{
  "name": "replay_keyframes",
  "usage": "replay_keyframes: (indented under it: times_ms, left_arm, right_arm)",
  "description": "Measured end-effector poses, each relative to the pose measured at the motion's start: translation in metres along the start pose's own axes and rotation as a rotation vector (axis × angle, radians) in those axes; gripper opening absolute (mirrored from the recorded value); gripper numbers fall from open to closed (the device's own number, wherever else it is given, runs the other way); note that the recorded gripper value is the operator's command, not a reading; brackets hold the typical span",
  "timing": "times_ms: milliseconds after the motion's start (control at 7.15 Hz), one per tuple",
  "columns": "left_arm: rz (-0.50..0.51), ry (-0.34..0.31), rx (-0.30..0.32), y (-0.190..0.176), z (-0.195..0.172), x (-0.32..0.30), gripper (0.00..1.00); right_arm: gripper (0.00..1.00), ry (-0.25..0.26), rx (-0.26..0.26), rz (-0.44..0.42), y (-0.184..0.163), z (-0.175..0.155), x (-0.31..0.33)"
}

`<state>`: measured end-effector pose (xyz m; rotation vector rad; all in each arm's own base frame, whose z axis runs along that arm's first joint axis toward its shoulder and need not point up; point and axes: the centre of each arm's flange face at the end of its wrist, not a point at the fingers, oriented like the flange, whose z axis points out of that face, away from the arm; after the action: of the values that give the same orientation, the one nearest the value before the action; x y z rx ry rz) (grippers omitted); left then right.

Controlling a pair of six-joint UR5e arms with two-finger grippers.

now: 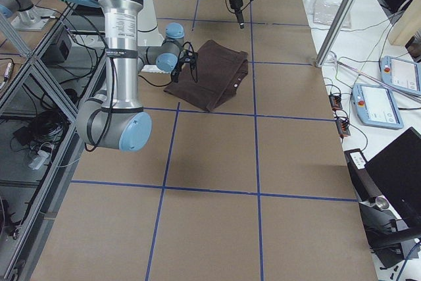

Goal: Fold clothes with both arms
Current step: 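Grasp the folded shirt's side with the right gripper and drag it toward the robot, then lower the left gripper to the shirt's corner nearest it while the right gripper holds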

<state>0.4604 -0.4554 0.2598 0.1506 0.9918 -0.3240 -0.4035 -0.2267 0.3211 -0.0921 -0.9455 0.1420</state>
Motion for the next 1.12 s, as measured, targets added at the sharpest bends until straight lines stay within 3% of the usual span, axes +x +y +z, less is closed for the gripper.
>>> replay_keyframes:
  times_ms: [280,699,839,1119]
  left_arm:
    - [-0.167,-0.050,-0.085,0.065,0.023,-0.004,0.94]
    - [-0.278,-0.122,-0.145,0.123,0.045,-0.003,0.88]
    - [-0.282,-0.134,-0.145,0.134,0.050,-0.004,0.74]
    - [-0.288,-0.142,-0.141,0.144,0.055,-0.004,0.17]
  right_arm:
    - [1.00,-0.095,0.110,0.042,-0.041,-0.034,-0.030]
    - [1.00,-0.142,0.175,0.068,-0.069,-0.055,-0.044]
    - [1.00,-0.144,0.179,0.069,-0.071,-0.057,-0.044]
    - [1.00,-0.144,0.182,0.070,-0.072,-0.057,-0.044]
